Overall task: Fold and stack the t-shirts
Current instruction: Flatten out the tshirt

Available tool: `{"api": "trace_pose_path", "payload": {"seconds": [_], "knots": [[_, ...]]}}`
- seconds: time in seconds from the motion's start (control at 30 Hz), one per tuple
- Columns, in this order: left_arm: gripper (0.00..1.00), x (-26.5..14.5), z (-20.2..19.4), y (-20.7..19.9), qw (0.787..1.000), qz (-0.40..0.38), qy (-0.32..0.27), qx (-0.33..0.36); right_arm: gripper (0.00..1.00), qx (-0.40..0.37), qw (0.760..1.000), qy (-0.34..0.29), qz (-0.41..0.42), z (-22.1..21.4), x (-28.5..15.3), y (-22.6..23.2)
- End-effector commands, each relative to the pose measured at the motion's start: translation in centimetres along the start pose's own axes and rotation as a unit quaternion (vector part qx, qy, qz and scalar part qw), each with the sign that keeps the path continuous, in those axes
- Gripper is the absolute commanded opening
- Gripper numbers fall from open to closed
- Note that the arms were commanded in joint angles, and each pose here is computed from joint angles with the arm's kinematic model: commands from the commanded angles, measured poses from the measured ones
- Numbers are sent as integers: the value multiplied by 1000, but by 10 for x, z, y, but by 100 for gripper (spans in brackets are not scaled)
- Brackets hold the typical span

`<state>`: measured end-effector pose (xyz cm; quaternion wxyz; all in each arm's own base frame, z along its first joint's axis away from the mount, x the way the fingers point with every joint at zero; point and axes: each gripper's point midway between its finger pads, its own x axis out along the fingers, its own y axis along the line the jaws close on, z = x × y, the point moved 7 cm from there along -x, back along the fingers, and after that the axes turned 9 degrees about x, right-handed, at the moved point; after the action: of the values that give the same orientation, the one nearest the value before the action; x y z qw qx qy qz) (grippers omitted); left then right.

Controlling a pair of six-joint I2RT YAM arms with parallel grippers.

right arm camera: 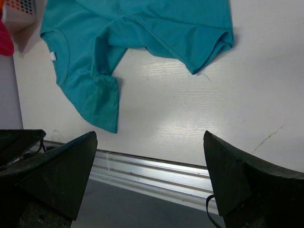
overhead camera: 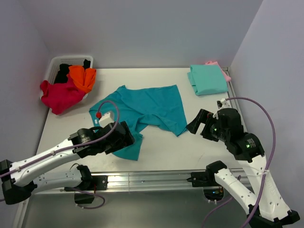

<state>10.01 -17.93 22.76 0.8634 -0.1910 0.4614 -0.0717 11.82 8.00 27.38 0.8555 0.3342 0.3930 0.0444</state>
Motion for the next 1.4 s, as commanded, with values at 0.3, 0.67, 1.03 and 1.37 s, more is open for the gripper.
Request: {"api": "trace_pose_path", "payload": {"seconds": [0.3,0.67,1.03,1.37], "knots": [[96,14,-87,-24,996,57,73,14,100,-39,999,-14,-28,7,-1,-4],[97,41,-113,-22,991,81,54,89,100,-67,998,10,-16,12,15,4],[94,81,-77,-12,969,21,43,241,100,-65,998,17,-1,8,16,4],[95,126,-55,11,958,38,94,270,100,-68,997,-6,-23,9,8,-4]]}}
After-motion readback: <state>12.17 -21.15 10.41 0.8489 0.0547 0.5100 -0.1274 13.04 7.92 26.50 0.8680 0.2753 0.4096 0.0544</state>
